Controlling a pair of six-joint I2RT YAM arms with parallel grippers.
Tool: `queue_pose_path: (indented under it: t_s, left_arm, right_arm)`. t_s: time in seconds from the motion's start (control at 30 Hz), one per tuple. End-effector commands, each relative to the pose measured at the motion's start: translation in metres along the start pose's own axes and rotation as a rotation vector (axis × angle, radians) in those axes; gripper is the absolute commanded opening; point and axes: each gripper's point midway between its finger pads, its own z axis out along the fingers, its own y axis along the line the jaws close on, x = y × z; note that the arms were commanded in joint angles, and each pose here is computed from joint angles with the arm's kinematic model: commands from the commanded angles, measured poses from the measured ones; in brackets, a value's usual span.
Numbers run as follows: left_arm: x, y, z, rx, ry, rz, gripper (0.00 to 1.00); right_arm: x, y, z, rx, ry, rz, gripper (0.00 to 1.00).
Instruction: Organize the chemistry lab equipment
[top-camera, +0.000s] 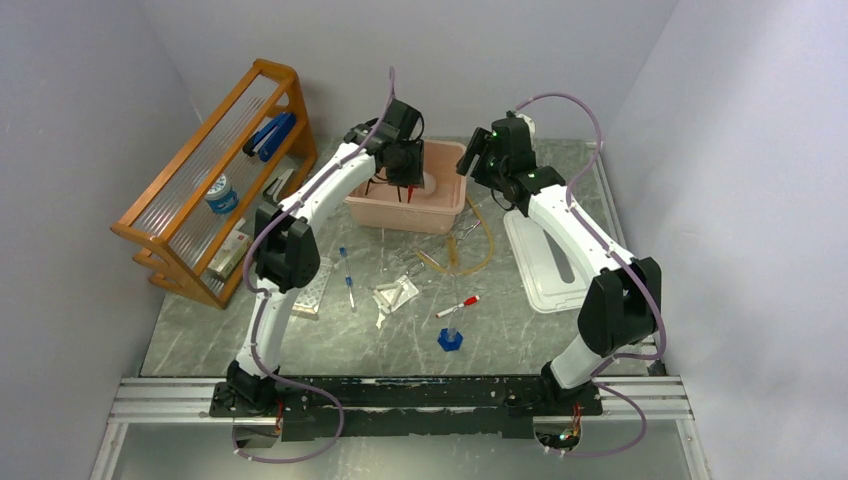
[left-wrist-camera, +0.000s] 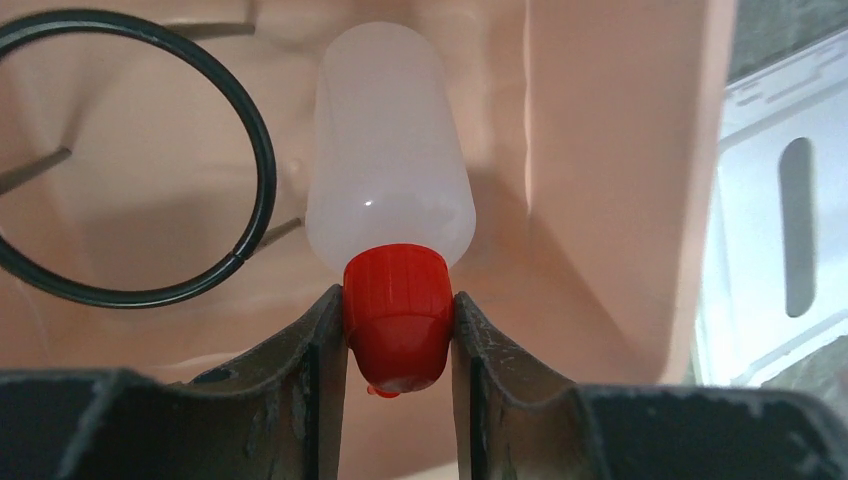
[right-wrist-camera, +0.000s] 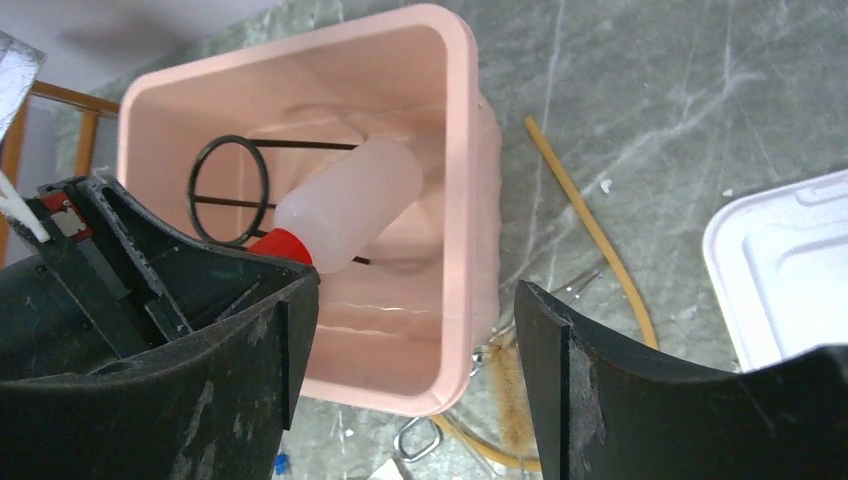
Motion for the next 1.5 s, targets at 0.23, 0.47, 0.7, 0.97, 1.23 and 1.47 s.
queue_pose_path:
  t_s: [0.23,0.47,0.7,0.97,1.23,1.47]
  left_arm:
    - [0.007,0.005,0.025,-0.057,0.026,-0.027,0.14]
    - [0.002,-0.001,0.041,-0.023,0.000,-0.056,0.20]
    - [-0.003,-0.008,0.053,0.011,-0.028,-0.072,0.26]
    - [-0.010,-0.018,0.058,0.065,-0.054,-0.086,0.29]
    - [-0.024,-0.036,0.056,0.154,-0.109,-0.106,0.37]
    - [-0.029,-0.039,0.059,0.172,-0.132,-0.114,0.43]
  right_arm:
    - [-0.003,-0.024,-0.005,0.087,-0.021,-0.051,0.75]
    - [-0.003,-0.031,-0.005,0.115,-0.029,-0.069,0.75]
    - [-0.004,-0.035,-0.004,0.137,-0.035,-0.082,0.75]
    - [-0.005,-0.038,-0.002,0.151,-0.036,-0.083,0.74]
    - [-0.001,-0.042,0.000,0.157,-0.025,-0.089,0.74]
    - [0.008,-0.041,0.005,0.138,0.005,-0.098,0.74]
